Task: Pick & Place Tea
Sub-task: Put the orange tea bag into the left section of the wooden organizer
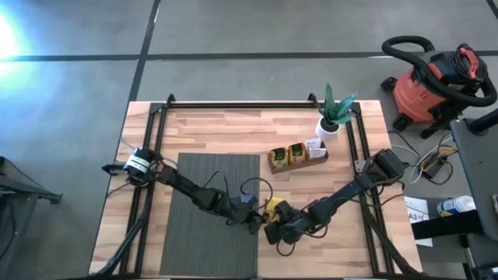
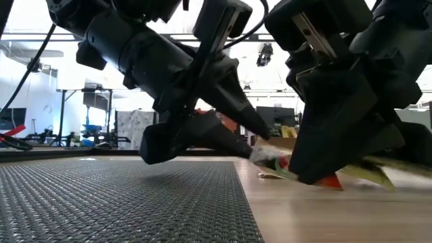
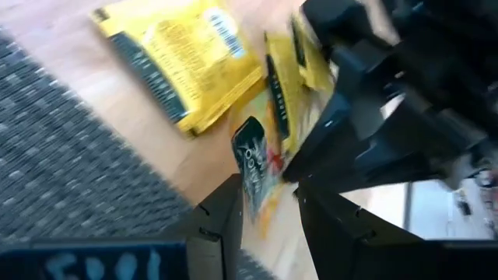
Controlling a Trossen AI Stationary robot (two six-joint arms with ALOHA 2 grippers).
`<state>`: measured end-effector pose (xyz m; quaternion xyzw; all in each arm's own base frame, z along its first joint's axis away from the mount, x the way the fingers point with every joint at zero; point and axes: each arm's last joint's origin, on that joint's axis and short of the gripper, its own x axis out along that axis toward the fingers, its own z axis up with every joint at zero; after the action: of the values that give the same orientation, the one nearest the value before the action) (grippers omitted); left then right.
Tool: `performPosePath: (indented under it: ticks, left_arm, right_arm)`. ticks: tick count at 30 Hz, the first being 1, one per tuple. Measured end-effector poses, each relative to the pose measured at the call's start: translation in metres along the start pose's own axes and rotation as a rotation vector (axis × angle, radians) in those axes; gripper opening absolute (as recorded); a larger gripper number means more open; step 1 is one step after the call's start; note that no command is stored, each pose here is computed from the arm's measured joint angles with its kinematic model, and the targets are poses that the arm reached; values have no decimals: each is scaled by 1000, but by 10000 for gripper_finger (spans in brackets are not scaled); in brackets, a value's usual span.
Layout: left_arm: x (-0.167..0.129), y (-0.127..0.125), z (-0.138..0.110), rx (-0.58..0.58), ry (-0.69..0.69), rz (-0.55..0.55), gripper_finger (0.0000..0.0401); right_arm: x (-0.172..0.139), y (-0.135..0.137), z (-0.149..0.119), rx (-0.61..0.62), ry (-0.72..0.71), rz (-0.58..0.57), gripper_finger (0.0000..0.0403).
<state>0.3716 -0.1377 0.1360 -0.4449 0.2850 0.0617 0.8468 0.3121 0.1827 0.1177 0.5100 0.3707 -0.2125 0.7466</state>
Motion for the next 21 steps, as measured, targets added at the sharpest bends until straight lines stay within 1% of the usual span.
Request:
performPosePath:
  ticks: [2,5,10,13,14,18,21]
  left_arm:
    - [0,-2,1,0,-12,-15,118]
    - [0,-2,2,35,-39,-6,104]
    - [1,-1,3,65,-59,3,49]
    - [2,0,3,64,-64,-5,12]
    - [4,0,3,62,-67,-8,6]
    - [5,1,2,54,-71,-16,1]
    - [5,-3,4,74,-75,-25,1]
  right_arm:
    - [0,0,0,-7,2,4,54]
    - [0,1,0,-8,2,7,54]
    - [0,1,0,-16,1,9,54]
    - [-1,1,0,-18,0,12,54]
    - [-1,2,0,-19,-1,13,54]
    - [-1,3,0,-36,-1,27,54]
    - [-2,5,0,-40,-4,38,54]
